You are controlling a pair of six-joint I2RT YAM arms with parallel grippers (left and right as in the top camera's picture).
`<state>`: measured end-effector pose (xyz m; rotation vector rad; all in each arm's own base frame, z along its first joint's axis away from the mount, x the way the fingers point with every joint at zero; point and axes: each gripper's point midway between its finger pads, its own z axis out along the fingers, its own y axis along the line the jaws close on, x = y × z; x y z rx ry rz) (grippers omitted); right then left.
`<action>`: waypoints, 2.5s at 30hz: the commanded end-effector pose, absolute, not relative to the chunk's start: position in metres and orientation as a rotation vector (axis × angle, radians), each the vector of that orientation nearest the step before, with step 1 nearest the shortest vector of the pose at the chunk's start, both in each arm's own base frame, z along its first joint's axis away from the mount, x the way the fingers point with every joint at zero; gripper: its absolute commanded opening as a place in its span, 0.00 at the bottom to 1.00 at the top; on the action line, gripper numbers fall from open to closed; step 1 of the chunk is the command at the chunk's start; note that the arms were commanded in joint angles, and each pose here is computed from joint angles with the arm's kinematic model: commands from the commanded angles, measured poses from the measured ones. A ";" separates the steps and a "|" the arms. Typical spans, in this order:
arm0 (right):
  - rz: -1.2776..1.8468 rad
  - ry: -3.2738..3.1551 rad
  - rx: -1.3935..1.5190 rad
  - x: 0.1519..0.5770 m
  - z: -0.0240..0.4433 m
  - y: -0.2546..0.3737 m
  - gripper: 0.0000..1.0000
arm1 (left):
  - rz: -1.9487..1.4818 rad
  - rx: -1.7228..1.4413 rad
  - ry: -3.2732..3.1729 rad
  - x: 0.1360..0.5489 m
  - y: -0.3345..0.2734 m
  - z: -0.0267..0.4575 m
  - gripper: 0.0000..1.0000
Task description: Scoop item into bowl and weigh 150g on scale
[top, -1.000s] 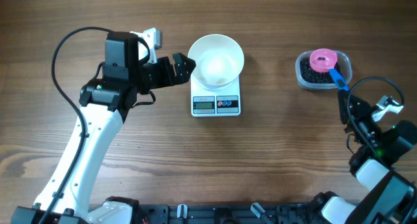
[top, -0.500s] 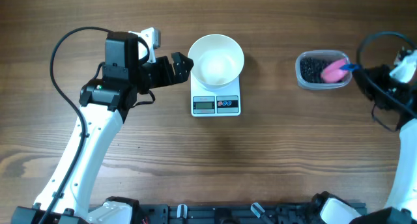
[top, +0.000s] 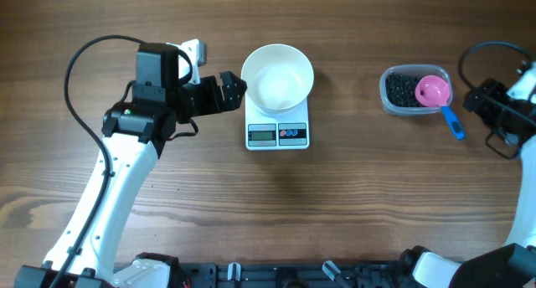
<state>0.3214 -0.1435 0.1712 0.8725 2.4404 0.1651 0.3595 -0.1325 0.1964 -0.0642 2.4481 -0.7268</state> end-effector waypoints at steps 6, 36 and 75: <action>0.598 2.329 1.080 0.293 0.138 -0.166 1.00 | -0.682 -0.041 2.437 0.362 -0.129 0.199 1.00; 1.160 1.921 0.803 0.329 0.057 -0.125 0.66 | -0.656 -0.049 2.426 0.365 -0.126 0.199 1.00; 0.137 2.441 0.498 0.362 0.216 -0.102 0.04 | -0.591 -0.039 2.423 0.368 -0.119 0.219 1.00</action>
